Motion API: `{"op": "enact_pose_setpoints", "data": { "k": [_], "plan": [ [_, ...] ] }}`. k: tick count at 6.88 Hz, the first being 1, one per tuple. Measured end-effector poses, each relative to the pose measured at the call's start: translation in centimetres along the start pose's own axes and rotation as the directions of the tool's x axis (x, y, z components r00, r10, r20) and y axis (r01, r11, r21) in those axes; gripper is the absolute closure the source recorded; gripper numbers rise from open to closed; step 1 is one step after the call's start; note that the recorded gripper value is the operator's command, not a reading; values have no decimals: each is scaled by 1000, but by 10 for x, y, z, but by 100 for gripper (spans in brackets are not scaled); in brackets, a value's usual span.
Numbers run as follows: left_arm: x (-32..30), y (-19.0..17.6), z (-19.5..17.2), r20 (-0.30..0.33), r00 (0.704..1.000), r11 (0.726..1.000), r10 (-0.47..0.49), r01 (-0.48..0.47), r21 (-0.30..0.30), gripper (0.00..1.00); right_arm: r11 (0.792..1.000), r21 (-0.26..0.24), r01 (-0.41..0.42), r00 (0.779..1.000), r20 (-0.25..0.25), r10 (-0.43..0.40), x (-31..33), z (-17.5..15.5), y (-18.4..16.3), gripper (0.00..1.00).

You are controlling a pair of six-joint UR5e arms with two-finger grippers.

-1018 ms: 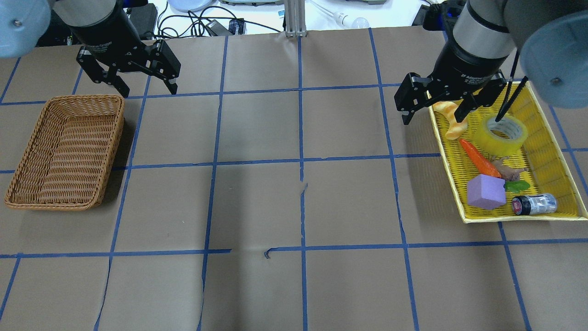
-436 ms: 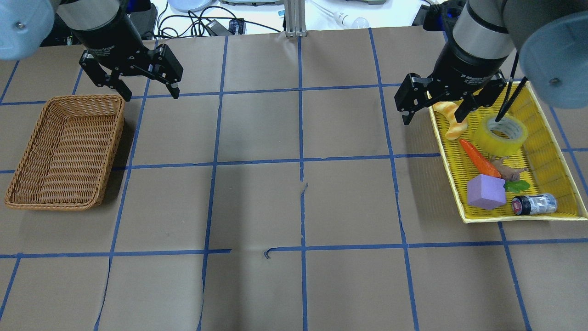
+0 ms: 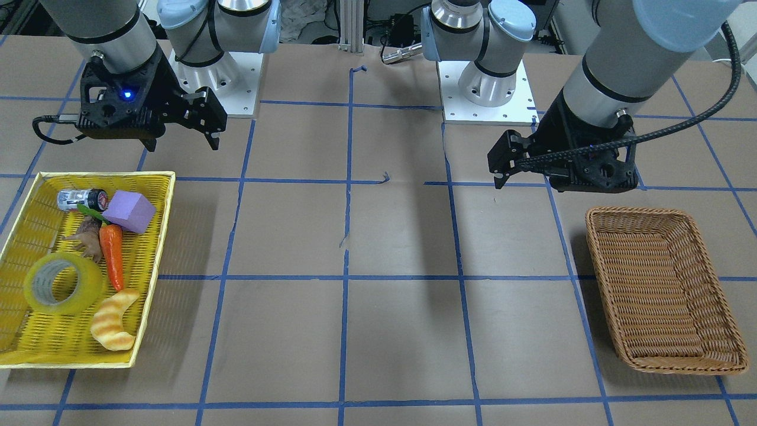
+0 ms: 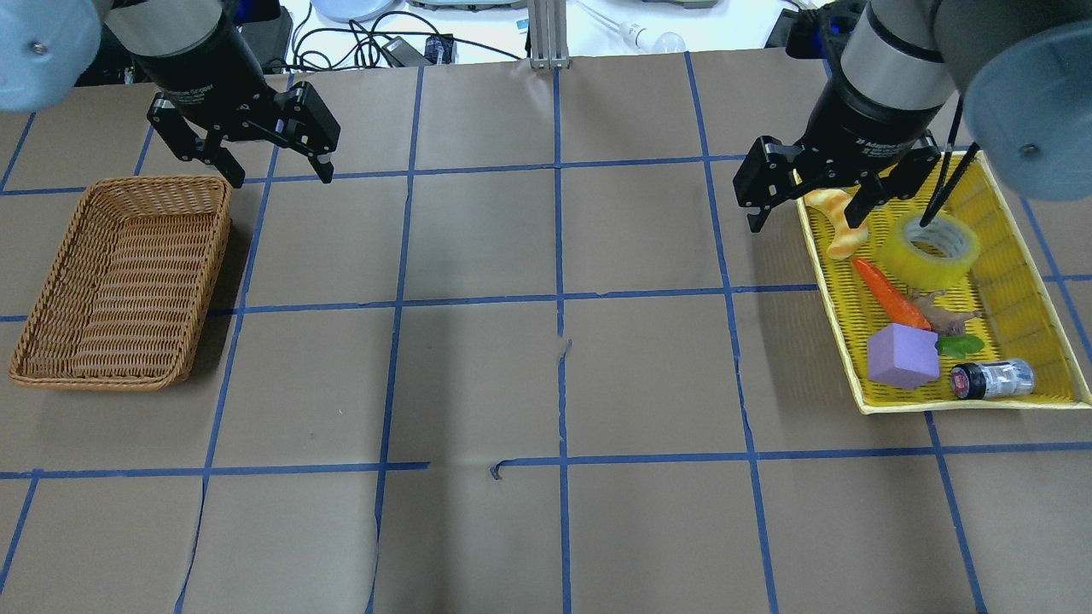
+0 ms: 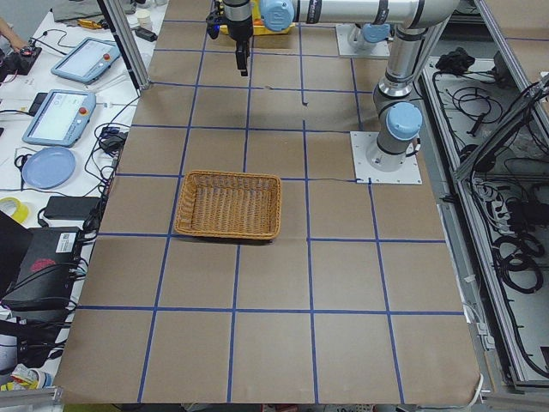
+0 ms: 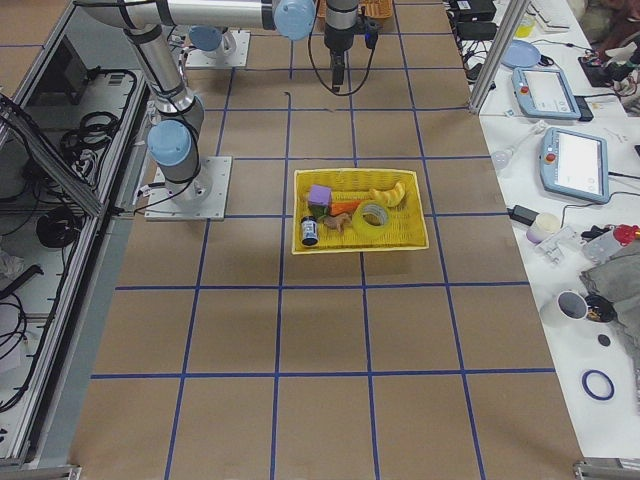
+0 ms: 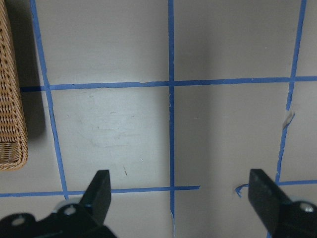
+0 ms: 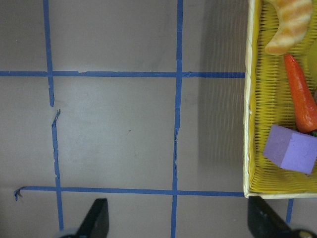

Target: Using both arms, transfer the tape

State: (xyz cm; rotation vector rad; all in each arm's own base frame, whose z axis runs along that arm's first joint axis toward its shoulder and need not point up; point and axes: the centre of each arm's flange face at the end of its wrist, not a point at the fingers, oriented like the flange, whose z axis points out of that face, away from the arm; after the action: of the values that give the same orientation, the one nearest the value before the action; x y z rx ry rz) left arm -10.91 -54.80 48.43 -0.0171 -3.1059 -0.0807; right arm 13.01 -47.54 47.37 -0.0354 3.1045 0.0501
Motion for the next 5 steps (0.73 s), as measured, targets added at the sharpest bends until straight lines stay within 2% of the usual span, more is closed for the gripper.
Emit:
{"op": "enact_pose_setpoints", "data": {
  "k": [3, 4, 5],
  "plan": [
    [0, 0, 0, 0, 1000, 1000, 0, 0, 1, 0, 1000, 17, -8, 1000, 3, 8, 12, 5, -13, 0],
    [0, 0, 0, 0, 1000, 1000, 0, 0, 1, 0, 999, 37, -26, 1000, 3, 26, 33, 16, -33, 0],
    [0, 0, 0, 0, 1000, 1000, 0, 0, 1, 0, 999, 33, -41, 999, 4, 41, 73, 37, -57, 0]
  ]
}}
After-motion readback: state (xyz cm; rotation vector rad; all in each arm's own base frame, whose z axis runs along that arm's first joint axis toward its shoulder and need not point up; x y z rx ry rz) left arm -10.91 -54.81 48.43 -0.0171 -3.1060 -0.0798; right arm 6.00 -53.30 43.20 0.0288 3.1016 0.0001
